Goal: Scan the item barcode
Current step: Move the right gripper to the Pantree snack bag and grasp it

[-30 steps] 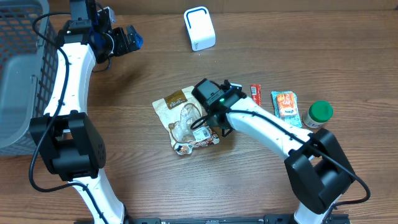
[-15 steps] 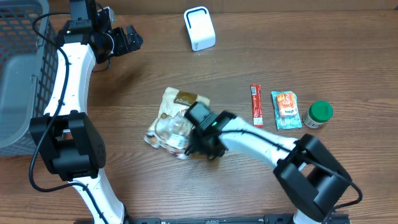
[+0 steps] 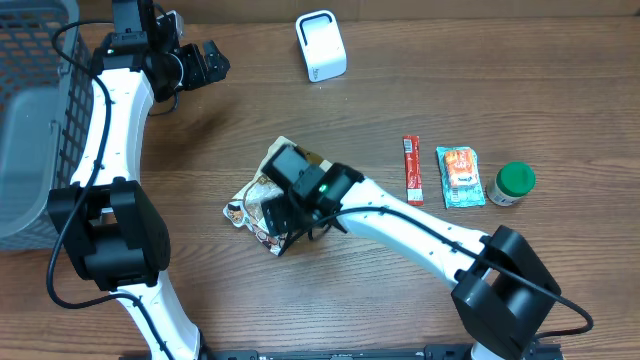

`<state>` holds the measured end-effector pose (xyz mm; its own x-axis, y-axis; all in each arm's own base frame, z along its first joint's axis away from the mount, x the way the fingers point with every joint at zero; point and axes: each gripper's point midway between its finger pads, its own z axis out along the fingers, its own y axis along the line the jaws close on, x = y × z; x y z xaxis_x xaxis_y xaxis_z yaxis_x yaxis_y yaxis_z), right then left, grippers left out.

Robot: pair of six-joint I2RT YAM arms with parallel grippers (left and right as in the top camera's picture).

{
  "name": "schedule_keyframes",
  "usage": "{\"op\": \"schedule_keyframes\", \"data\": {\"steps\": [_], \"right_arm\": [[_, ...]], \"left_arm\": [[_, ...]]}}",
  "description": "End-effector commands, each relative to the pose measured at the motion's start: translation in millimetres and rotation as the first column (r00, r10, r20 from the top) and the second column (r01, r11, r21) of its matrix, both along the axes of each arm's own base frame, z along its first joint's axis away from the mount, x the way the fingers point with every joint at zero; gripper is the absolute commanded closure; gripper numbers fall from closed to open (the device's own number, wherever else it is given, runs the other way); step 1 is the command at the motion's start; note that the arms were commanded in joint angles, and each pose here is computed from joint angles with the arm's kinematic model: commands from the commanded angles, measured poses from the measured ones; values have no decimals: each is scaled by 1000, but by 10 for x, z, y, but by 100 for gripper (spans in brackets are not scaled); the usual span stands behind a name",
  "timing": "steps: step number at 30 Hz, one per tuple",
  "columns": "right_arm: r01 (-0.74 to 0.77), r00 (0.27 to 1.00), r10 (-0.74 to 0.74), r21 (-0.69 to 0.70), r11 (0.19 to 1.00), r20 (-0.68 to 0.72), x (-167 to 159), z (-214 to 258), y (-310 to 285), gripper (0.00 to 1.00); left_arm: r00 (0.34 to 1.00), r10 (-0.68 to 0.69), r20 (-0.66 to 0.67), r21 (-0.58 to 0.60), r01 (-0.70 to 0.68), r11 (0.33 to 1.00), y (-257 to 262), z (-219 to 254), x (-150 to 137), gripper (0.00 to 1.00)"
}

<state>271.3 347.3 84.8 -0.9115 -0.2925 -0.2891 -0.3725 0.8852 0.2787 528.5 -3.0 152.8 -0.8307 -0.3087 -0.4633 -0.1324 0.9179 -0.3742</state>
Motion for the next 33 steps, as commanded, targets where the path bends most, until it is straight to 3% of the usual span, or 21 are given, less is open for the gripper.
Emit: {"op": "schedule_keyframes", "data": {"steps": [1, 7, 15, 26, 30, 33], "right_arm": [[-76, 975, 94, -92, 993, 201, 364, 84, -110, 18], [-150, 938, 176, -107, 983, 298, 692, 25, -85, 12], [-61, 952, 95, -123, 991, 290, 1090, -317, -339, 9], [-144, 975, 159, -106, 984, 152, 890, -714, -300, 7], [-115, 985, 135, -181, 977, 106, 828, -788, -501, 21], [-17, 998, 33, -272, 962, 51, 739, -856, -764, 22]], "left_arm": [[999, -1, 33, 1, 1, 1000, -32, 167, -2, 0], [999, -1, 33, 1, 1, 1000, -32, 167, -2, 0], [999, -1, 33, 1, 1, 1000, -32, 167, -2, 0], [999, -1, 33, 1, 1, 1000, -32, 167, -2, 0], [999, -1, 33, 1, 1, 1000, -32, 167, -2, 0], [999, -1, 33, 1, 1, 1000, -32, 167, -2, 0]]}}
